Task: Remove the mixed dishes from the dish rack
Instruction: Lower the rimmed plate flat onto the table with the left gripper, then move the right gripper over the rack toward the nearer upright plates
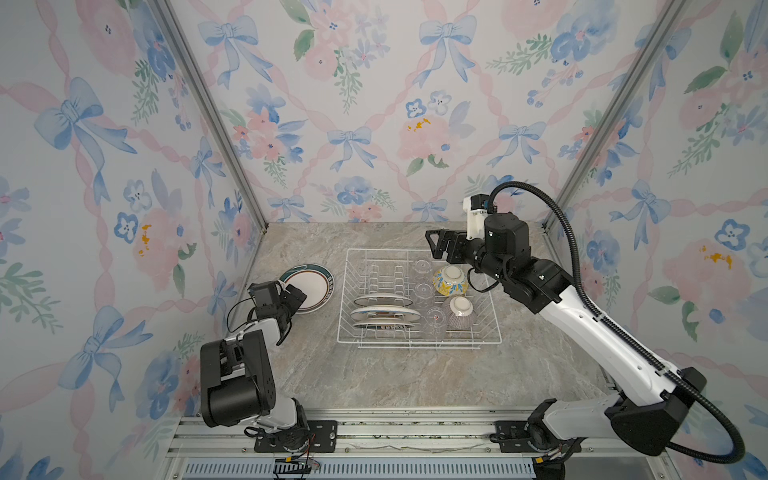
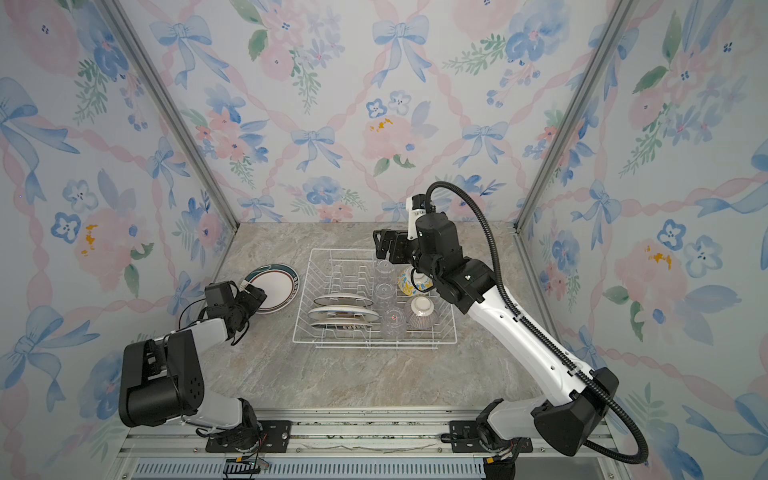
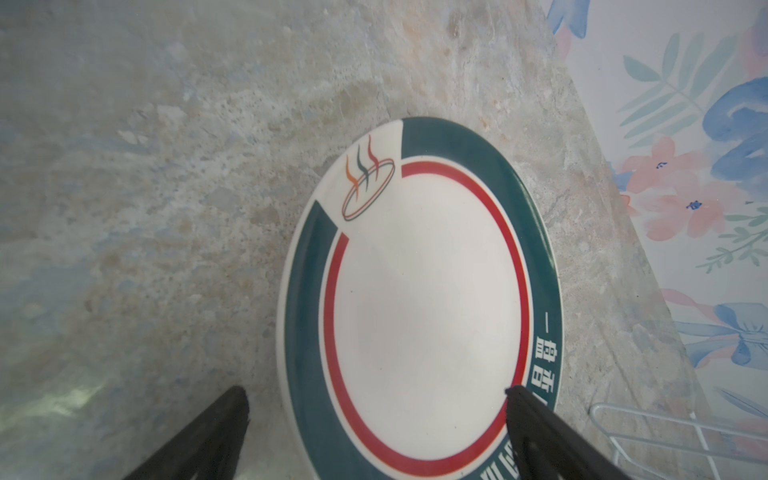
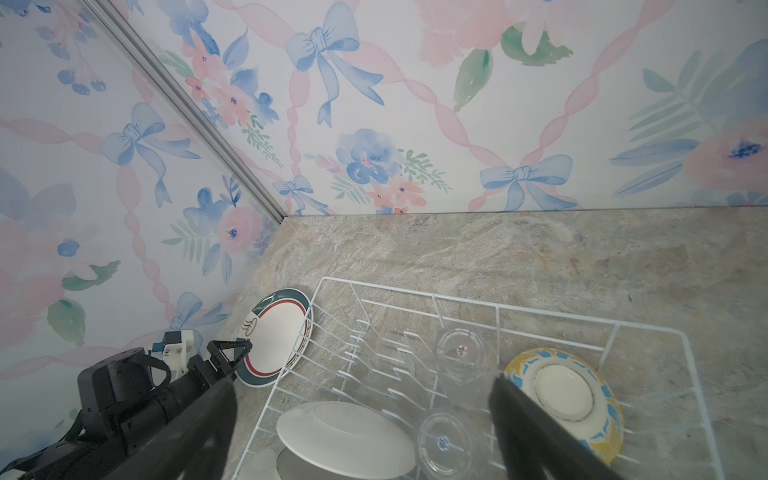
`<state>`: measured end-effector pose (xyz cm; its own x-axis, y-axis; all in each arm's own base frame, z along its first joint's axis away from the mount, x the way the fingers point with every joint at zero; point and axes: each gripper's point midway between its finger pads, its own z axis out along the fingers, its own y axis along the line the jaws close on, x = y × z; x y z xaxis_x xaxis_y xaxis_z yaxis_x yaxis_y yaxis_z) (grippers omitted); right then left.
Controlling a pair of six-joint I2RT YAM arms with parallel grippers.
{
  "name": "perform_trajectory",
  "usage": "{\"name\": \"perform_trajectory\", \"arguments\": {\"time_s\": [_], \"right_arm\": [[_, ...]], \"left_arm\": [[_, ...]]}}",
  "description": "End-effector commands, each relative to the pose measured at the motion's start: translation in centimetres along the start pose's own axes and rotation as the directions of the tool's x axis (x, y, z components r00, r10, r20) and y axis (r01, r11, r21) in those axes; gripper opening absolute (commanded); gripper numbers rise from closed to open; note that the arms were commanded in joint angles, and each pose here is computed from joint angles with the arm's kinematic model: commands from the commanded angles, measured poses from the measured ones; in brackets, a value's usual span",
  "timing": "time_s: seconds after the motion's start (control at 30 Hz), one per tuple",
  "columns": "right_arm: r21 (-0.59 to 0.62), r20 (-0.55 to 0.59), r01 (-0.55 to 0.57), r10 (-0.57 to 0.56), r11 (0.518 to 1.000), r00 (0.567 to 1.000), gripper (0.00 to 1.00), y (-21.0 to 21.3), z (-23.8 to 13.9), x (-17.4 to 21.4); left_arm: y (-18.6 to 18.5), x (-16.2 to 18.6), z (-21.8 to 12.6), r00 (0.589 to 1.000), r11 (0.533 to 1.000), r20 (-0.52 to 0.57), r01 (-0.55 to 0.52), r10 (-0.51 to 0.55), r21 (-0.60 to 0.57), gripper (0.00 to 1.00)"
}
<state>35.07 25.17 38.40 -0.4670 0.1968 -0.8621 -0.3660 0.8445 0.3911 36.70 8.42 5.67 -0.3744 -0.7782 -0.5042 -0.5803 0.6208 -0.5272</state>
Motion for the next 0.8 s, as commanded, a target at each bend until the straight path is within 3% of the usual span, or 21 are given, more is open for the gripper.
{"name": "perform_trajectory", "arguments": {"time_s": [0.0,0.4,0.77], "right_arm": [[-0.053,-0.011,-0.025,0.025,0.998,1.0,0.97,1.5,-0.9,-0.5],[-0.127,0.022,-0.024,0.027,0.992,0.999,0.97,3.4,-2.4,-1.7],[-0.11,0.031,-0.033,0.036,0.993,0.999,0.97,3.1,-2.8,-1.9]], "left_arm": [[-0.2,-0.6,-0.8,0.999,0.999,0.021,-0.035,0.036,-0.041,0.98],[-1.3,-0.7,-2.5,0.997,0.998,0.046,-0.061,0.062,-0.028,0.98],[-2.2,-0.7,-4.0,0.994,0.997,0.073,-0.078,0.078,0.003,0.98]]}}
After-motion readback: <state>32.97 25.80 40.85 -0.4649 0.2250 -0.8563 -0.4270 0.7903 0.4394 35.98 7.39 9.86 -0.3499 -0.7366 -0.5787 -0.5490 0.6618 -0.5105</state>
